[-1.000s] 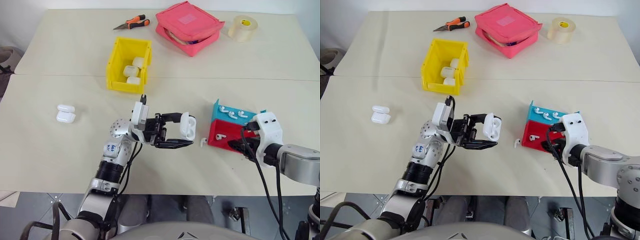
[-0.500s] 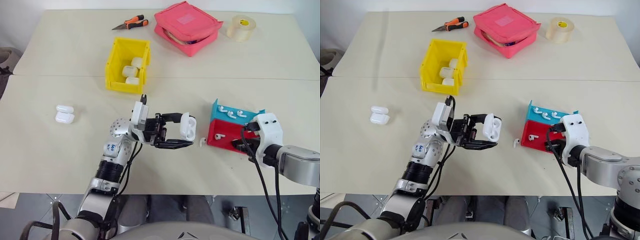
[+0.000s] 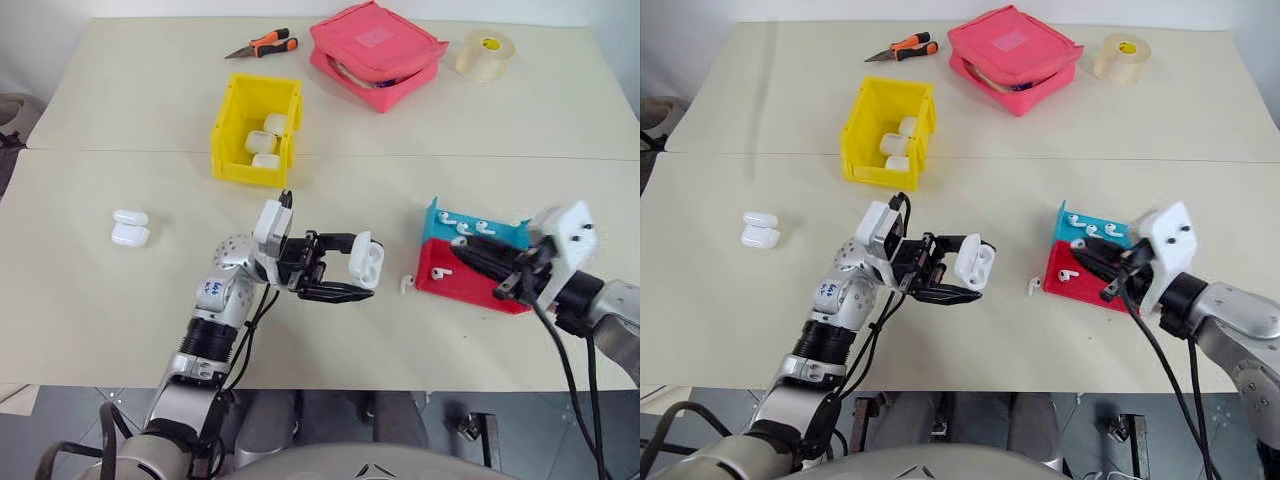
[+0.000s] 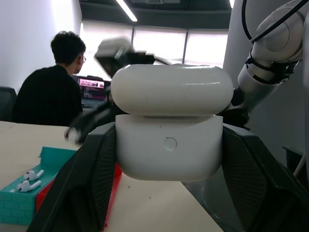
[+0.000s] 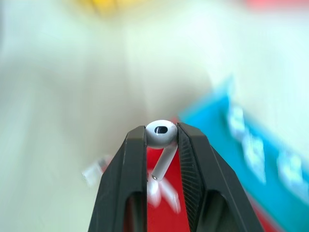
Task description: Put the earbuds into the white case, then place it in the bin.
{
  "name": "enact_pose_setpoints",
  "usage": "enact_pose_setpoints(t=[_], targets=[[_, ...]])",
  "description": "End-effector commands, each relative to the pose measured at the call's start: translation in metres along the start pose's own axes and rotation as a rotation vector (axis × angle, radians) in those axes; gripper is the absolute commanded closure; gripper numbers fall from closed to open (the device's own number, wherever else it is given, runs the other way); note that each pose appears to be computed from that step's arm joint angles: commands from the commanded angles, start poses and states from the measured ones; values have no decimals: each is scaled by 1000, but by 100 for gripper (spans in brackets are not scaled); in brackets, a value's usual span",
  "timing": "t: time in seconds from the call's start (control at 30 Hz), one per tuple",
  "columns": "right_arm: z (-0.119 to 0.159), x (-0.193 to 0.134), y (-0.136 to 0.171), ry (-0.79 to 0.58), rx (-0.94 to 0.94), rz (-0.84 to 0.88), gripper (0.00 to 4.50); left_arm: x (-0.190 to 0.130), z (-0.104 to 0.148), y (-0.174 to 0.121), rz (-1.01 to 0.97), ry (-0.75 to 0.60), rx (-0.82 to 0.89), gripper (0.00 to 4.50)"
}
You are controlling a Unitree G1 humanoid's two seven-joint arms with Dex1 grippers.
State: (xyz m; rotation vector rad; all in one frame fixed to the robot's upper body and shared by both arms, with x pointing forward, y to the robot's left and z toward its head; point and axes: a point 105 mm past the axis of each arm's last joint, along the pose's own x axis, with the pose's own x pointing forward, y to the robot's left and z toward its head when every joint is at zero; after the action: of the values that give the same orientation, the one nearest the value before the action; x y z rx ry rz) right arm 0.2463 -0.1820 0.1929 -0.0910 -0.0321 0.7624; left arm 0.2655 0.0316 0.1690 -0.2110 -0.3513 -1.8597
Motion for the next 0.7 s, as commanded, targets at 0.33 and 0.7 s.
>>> enact_pose_setpoints(t=[0.33,0.7], targets=[[57,36,56,-447,28,313,398,6,22,6,-32,-16,-29,169],[42,53,70,-487,79,337,398,11,29,7,-40,-39,-51,169]])
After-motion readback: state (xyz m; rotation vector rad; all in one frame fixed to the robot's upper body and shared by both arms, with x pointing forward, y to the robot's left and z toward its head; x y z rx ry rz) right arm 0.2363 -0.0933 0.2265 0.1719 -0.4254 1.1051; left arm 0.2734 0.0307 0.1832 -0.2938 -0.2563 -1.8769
